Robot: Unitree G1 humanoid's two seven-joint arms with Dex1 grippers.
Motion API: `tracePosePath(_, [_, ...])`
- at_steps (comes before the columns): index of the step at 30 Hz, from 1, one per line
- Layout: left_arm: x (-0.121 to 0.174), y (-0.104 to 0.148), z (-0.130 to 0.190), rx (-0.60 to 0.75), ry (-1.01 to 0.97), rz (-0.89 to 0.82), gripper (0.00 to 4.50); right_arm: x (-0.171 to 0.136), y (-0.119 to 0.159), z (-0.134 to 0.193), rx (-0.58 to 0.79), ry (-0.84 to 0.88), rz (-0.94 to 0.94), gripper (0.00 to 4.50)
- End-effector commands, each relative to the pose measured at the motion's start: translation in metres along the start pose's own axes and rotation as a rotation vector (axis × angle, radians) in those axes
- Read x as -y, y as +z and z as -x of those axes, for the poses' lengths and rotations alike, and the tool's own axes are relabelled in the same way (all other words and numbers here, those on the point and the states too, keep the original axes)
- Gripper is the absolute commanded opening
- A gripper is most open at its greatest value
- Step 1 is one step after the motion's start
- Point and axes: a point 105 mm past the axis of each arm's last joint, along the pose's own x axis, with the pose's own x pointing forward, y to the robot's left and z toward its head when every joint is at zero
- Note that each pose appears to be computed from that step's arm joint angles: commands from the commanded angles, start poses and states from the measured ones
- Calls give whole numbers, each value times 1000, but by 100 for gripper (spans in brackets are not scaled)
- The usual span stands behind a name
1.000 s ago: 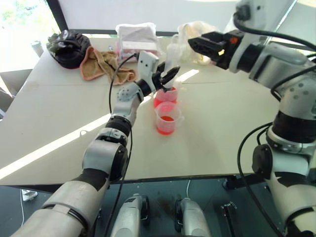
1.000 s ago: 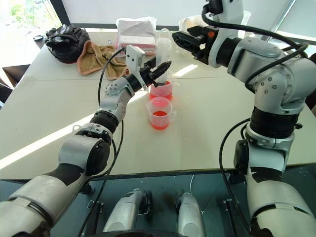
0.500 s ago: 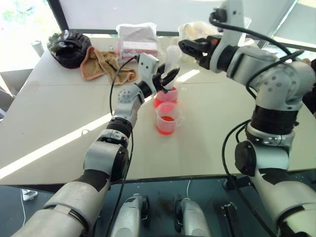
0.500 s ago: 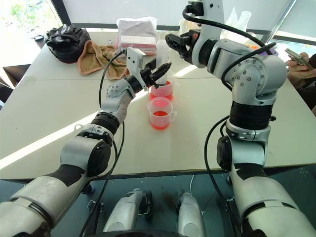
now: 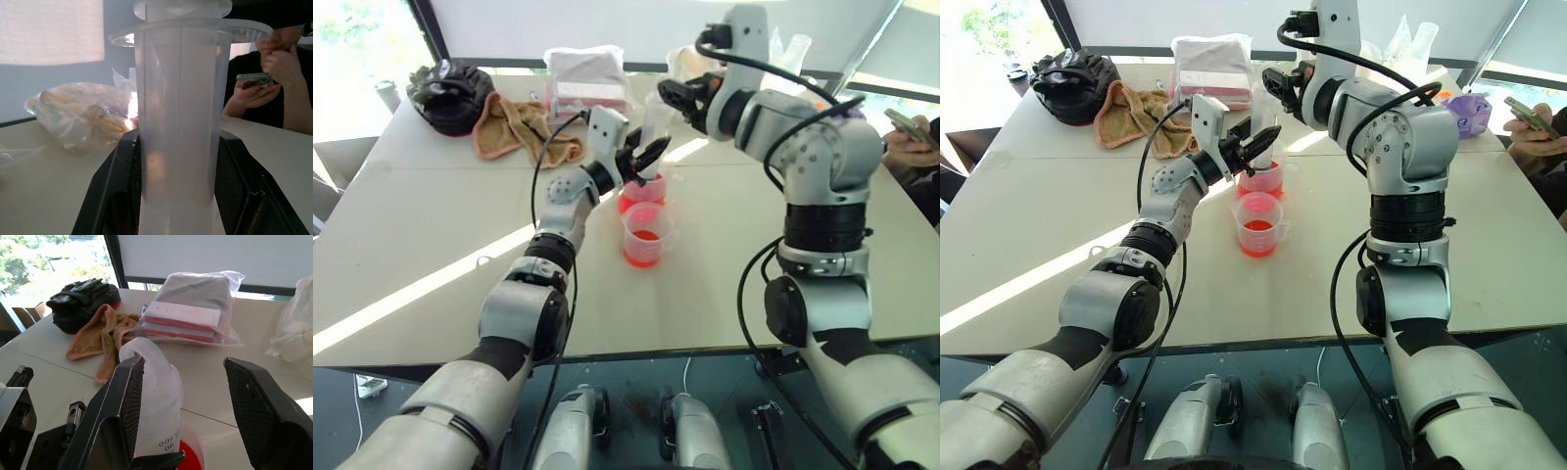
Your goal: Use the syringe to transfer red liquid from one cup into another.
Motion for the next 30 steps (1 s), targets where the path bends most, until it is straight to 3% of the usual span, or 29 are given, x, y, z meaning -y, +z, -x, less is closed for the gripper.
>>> tracePosePath(1, [10,-3,-3,-12,-49,15,140,-6,18,-1,53,0,16,240])
tracePosePath(3, [11,-4,-3,-22,-55,21,140,-8,19,-2,54,4,18,177])
tracePosePath(6, [11,-6,-2,-38,-58,22,140,-12,19,-3,47,18,22,21])
tracePosePath(7, [11,-6,-2,-41,-59,21,140,-12,19,-3,45,20,24,3])
tracePosePath(17, [13,-11,-2,-83,-80,15,140,-18,27,2,75,48,17,3])
tracePosePath(30, [19,-23,0,-126,-105,34,140,-9,79,19,286,50,-54,3])
